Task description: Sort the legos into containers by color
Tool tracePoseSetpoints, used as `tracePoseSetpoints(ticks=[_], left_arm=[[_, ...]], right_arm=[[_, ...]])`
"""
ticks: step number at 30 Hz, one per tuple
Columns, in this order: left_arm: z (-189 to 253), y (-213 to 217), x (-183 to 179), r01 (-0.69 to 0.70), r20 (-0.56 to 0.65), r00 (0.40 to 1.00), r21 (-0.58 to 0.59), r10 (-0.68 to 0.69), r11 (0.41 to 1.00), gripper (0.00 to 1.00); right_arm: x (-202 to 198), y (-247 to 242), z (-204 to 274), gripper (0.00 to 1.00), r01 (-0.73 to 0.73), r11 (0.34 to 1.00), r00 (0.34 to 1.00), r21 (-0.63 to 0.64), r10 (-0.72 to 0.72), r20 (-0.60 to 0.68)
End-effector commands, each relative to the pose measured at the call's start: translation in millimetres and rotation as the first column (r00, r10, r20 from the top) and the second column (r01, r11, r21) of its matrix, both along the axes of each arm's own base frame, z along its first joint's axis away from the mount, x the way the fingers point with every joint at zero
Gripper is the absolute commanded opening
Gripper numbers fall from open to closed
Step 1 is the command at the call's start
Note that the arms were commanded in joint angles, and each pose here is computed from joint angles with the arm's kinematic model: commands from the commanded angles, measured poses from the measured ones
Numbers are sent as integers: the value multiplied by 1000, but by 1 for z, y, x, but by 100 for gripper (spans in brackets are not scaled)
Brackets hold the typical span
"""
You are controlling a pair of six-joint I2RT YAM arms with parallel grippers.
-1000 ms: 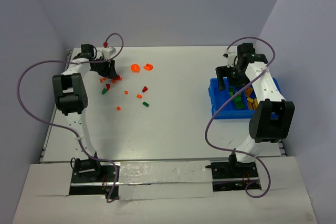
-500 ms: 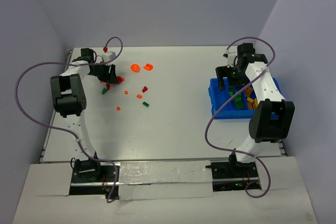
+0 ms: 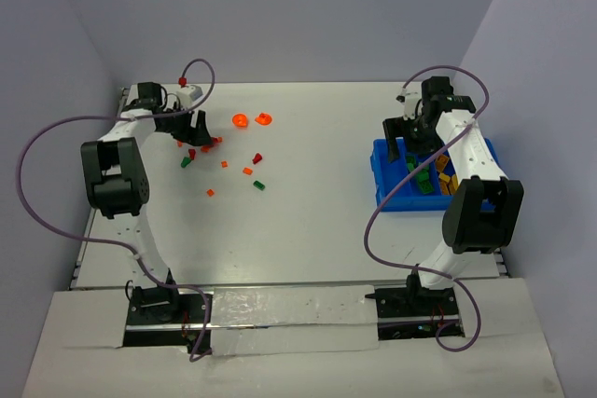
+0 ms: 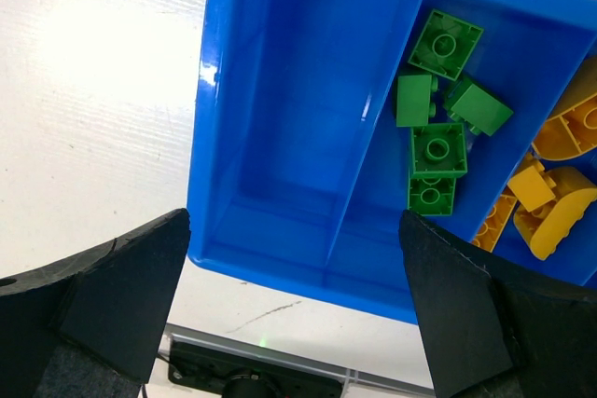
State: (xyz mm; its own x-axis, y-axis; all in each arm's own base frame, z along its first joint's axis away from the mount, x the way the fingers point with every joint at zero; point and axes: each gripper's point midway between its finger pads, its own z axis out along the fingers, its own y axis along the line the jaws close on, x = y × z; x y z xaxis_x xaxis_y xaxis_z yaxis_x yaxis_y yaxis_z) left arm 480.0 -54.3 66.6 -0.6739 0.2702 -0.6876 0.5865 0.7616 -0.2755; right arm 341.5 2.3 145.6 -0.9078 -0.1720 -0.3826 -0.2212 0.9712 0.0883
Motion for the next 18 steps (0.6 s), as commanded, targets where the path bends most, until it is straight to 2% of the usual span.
tracePoseSetpoints(ticks=[1, 8, 18], left_arm=[[28, 8, 20, -21, 121, 993, 47, 15, 999, 82], [9, 5, 25, 27, 106, 993, 135, -42, 990, 84], [-17, -1, 32, 62, 67, 995, 205, -77, 977, 74]], right_arm=[[2, 3, 9, 100, 1, 1000, 999, 15, -1, 32], [3, 5, 7, 100, 3, 1000, 1000, 24, -3, 22], [4, 4, 6, 100, 5, 1000, 1000, 20, -5, 14]])
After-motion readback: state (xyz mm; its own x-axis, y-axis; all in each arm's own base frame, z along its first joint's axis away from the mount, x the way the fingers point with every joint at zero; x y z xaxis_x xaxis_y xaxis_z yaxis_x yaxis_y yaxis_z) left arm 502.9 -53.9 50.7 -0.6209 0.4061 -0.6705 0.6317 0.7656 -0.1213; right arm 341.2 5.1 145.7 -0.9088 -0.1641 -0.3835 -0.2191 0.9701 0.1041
